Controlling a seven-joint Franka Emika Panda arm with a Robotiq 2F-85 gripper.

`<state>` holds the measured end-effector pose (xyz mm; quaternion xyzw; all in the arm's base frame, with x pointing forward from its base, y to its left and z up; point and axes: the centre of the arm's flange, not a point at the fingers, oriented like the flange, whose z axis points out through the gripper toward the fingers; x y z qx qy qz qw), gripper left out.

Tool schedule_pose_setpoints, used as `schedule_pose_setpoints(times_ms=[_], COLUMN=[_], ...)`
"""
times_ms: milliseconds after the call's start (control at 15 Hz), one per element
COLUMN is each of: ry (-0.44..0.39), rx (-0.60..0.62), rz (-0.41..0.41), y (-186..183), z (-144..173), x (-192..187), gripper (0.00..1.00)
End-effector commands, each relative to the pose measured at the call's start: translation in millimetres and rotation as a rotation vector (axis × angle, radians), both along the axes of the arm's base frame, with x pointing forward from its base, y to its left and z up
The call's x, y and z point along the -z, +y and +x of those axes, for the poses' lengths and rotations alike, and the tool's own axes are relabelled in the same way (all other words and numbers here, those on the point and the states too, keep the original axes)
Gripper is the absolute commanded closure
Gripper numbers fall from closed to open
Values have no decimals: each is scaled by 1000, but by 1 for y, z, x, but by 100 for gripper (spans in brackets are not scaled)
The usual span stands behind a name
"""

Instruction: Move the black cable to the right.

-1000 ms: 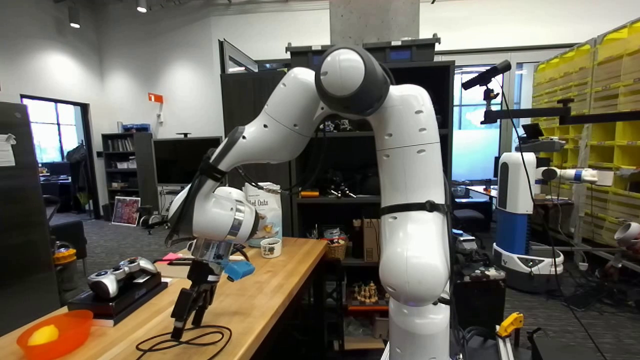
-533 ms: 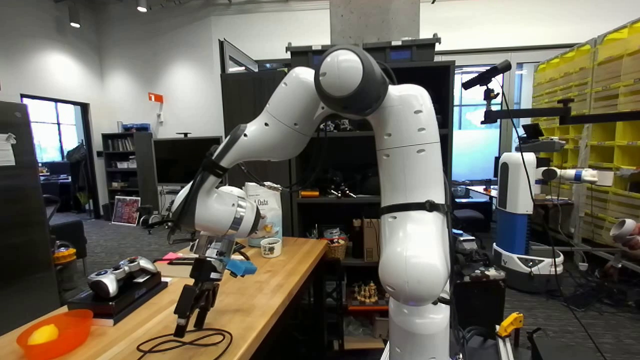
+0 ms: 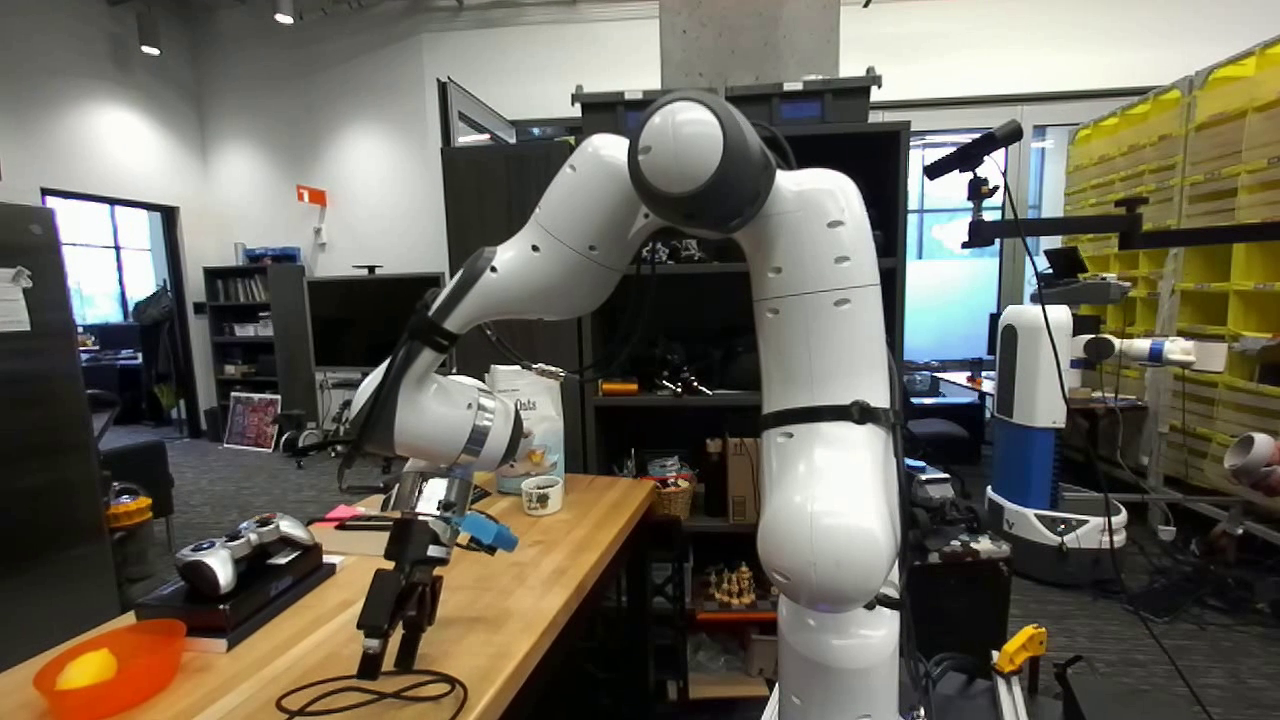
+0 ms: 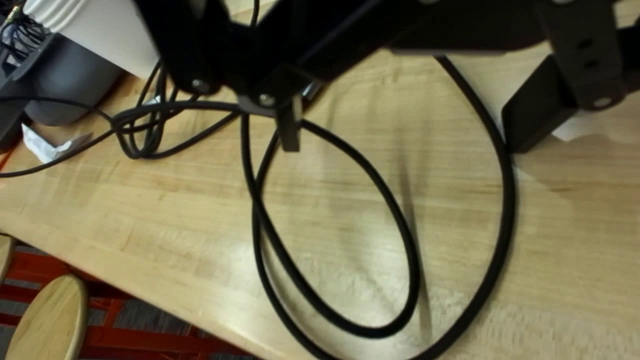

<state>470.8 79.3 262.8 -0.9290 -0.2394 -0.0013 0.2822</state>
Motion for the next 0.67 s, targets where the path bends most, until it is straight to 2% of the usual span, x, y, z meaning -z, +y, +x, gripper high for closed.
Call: schedule_pose_setpoints(times_ms=[0, 400, 600], ry=[37, 68, 34], rx=[-40, -65, -74], rz=[17, 43, 57], y=[-2, 5, 9], z=[-8, -13, -12], x=[-8, -7, -9], gripper=[0, 0, 0])
